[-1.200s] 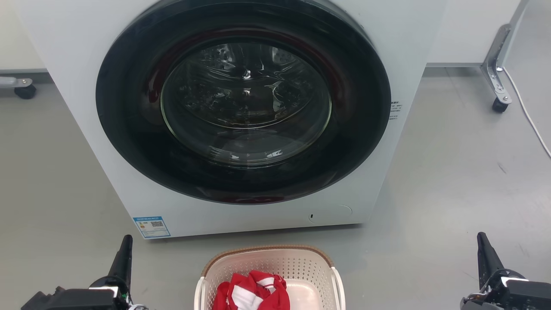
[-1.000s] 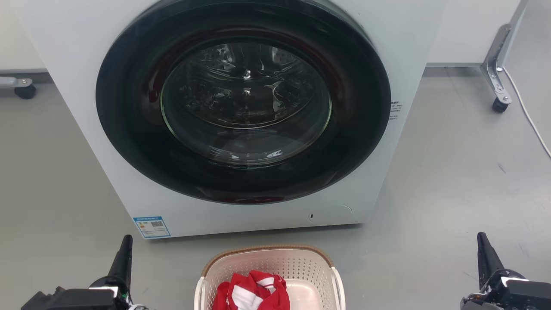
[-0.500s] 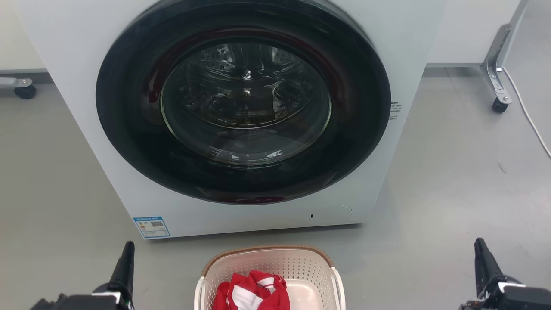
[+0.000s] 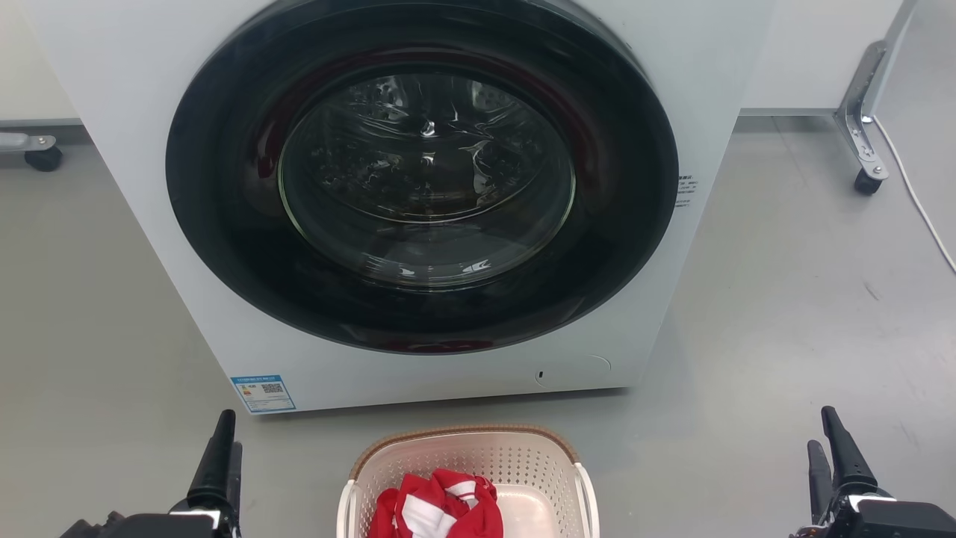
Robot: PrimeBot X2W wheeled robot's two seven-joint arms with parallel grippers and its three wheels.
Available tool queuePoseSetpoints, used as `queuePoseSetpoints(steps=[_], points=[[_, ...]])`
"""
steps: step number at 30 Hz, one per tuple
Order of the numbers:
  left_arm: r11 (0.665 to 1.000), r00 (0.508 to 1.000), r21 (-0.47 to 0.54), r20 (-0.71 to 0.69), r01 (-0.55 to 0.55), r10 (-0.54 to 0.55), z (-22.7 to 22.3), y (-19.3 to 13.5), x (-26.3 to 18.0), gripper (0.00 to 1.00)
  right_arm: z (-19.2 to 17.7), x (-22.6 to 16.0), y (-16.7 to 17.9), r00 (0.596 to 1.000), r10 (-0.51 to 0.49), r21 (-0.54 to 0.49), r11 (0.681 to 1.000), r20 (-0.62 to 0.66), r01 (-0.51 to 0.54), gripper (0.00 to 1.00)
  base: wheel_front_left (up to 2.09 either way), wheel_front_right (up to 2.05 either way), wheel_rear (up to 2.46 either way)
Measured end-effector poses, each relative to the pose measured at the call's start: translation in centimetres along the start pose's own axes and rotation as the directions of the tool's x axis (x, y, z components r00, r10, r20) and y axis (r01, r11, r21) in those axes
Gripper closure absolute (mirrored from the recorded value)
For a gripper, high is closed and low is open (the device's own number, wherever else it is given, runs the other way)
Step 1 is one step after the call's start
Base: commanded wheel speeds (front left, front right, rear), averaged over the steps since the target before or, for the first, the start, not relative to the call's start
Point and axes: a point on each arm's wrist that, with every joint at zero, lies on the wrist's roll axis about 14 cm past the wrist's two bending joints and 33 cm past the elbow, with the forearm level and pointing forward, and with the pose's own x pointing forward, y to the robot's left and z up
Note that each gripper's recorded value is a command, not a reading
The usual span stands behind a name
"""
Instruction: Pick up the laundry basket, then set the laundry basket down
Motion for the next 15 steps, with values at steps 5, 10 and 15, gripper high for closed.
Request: queuePoseSetpoints(steps=[5, 10, 15], points=[[0.998, 1.000, 0.061, 0.000, 0.006, -0.006, -0.3, -0.3, 0.2, 0.00, -0.3, 0.2, 0.2, 1.000, 0.002, -0.053, 0.999, -0.003, -0.002, 0.00, 0.00, 0.00, 0.00], [0.988, 1.000, 0.153, -0.008, 0.026, -0.025, -0.4, -1.1, 0.6, 0.00, -0.2, 0.5, 0.8, 1.000, 0.016, -0.125, 0.992, 0.001, -0.016, 0.00, 0.00, 0.00, 0.00], [0.964, 0.999, 0.262, -0.026, 0.035, -0.029, -0.8, -1.5, 0.8, 0.00, -0.6, 0.7, 1.0, 1.000, 0.022, -0.230, 0.973, -0.012, -0.024, 0.00, 0.00, 0.00, 0.00]])
